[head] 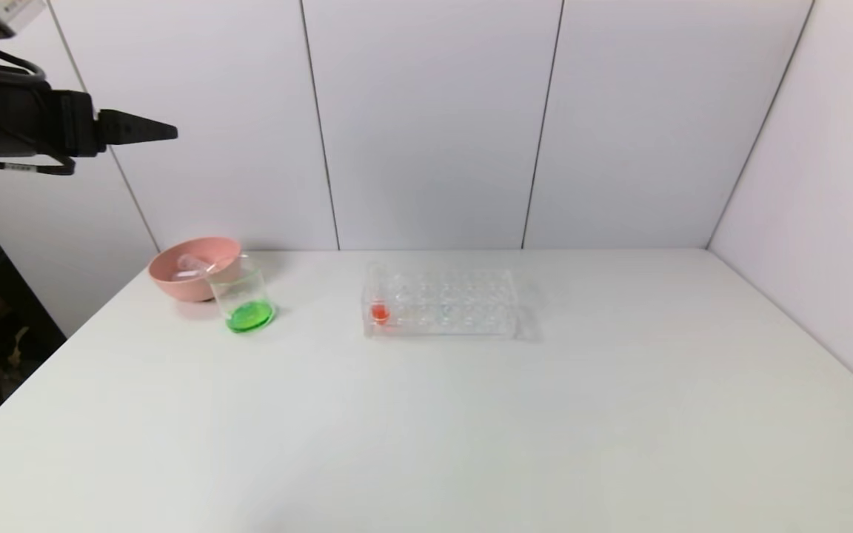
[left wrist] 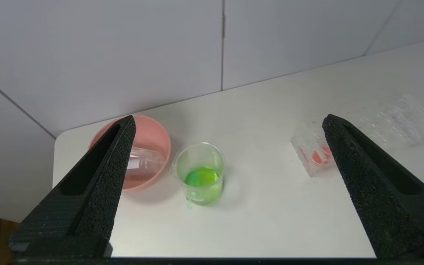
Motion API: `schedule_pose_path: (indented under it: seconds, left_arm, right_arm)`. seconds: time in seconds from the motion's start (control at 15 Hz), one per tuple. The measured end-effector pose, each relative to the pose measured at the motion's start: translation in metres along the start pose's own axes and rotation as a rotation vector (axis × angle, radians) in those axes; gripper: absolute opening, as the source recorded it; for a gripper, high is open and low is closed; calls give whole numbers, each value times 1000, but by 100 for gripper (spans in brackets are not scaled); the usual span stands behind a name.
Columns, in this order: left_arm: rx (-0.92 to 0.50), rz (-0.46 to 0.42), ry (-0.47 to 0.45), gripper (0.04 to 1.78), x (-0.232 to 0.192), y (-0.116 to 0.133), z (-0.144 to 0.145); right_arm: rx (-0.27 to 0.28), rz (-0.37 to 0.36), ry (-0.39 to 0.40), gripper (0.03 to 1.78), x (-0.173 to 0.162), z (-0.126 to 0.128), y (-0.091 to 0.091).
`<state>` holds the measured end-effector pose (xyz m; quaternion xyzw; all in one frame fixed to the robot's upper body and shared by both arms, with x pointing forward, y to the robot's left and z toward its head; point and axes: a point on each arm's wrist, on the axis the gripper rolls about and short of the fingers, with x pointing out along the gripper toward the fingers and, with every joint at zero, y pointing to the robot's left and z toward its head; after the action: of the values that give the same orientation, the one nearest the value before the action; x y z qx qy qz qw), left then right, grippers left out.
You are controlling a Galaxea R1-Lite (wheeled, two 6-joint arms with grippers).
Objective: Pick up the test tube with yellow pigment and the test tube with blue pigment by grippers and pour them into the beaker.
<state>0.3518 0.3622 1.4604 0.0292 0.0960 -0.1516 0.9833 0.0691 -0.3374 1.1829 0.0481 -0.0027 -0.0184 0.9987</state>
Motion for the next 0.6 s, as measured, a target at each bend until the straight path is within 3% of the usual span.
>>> schedule_pose_path:
  seconds: [0.33,0.6]
  left_arm:
    - [60,-22,-120,176,-134,-70,-23]
    - [92,-13,-191,176,-235,-121,-83]
  right_arm:
    - [0,0,0,171,0,0,0]
    - [0,0,0,171,0,0,0]
